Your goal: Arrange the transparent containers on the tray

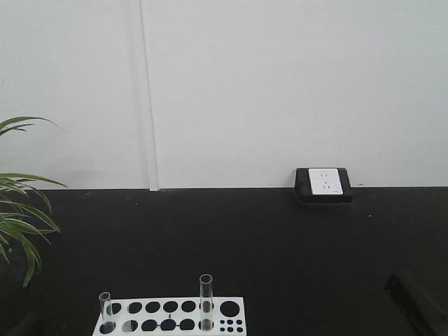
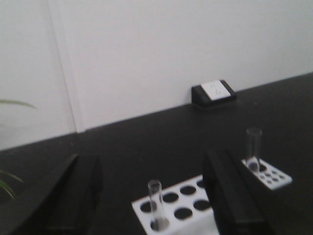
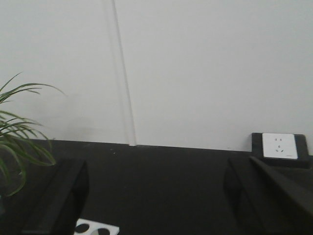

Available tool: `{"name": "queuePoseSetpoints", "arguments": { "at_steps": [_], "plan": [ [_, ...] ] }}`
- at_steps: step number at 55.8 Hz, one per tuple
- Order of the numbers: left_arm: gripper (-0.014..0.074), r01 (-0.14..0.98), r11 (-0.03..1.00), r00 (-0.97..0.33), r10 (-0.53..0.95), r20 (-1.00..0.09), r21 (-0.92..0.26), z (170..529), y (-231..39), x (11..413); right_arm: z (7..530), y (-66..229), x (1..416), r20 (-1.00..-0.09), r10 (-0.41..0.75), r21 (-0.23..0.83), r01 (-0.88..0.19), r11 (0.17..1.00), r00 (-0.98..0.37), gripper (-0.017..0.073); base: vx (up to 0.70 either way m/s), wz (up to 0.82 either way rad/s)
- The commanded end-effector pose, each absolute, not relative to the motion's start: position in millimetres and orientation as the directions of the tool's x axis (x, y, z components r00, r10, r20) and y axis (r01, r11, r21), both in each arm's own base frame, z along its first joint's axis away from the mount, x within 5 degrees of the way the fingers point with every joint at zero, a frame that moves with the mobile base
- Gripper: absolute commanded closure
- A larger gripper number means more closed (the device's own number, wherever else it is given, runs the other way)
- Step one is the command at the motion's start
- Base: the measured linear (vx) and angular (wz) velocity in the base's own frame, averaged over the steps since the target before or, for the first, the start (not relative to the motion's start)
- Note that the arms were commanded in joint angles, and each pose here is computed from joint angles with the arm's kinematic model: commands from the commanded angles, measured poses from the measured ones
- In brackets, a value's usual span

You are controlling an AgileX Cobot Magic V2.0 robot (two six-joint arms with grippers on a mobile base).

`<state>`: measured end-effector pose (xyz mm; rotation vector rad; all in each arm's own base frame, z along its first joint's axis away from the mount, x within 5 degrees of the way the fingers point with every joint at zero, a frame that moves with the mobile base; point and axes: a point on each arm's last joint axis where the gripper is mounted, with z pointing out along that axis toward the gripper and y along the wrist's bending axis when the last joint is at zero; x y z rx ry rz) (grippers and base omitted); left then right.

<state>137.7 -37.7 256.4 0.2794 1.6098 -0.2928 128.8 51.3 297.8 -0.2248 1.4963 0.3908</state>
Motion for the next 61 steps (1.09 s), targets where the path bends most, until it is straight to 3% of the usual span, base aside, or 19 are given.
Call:
{"name": "queuePoseSetpoints", "arguments": {
  "at_steps": [1, 6, 16, 30, 36, 44, 61],
  "plan": [
    [0.0035, 0.402, 0.914, -0.059, -0.034, -0.998, -0.055, 249.5, -43.2, 141.3, 307.3, 55.0, 126.0, -0.979, 0.148, 0.074, -0.431, 0.899, 0.139, -0.0015, 0.0, 0.0],
    [0.0035, 0.417, 0.907, -0.118, -0.008, -0.993, -0.056, 236.0, -45.8, 150.5, 306.7, 54.6, 126.0, -0.979, 0.147, 0.074, -0.428, 0.901, 0.14, -0.0012, 0.0, 0.0],
    [0.0035, 0.527, 0.848, -0.089, -0.012, -0.996, -0.057, 220.0, -58.6, 171.2, 310.2, 54.7, 125.2, -0.971, 0.162, 0.072, -0.436, 0.897, 0.174, -0.0013, 0.0, 0.0],
    [0.0035, 0.443, 0.88, -0.02, -0.182, -0.983, -0.172, 196.4, -53.4, 203.7, 310.1, 54.7, 125.2, -0.971, 0.162, 0.072, -0.435, 0.897, 0.173, -0.0013, 0.0, 0.0],
    [0.0035, 0.423, 0.89, 0.008, -0.193, -0.981, -0.171, 184.2, -52.0, 211.8, 310.1, 54.7, 125.2, -0.971, 0.162, 0.072, -0.435, 0.897, 0.173, -0.0013, 0.0, 0.0],
    [0.0035, 0.434, 0.882, -0.053, -0.179, -0.982, -0.185, 168.4, -55.5, 225.0, 310.0, 54.7, 125.2, -0.972, 0.162, 0.072, -0.435, 0.897, 0.172, -0.0013, 0.0, 0.0],
    [0.0035, 0.466, 0.871, 0.012, -0.18, -0.984, -0.154, 179.3, -60.0, 246.7, 310.1, 54.7, 125.2, -0.971, 0.163, 0.073, -0.435, 0.897, 0.173, -0.0013, 0.0, 0.0]
  ]
}}
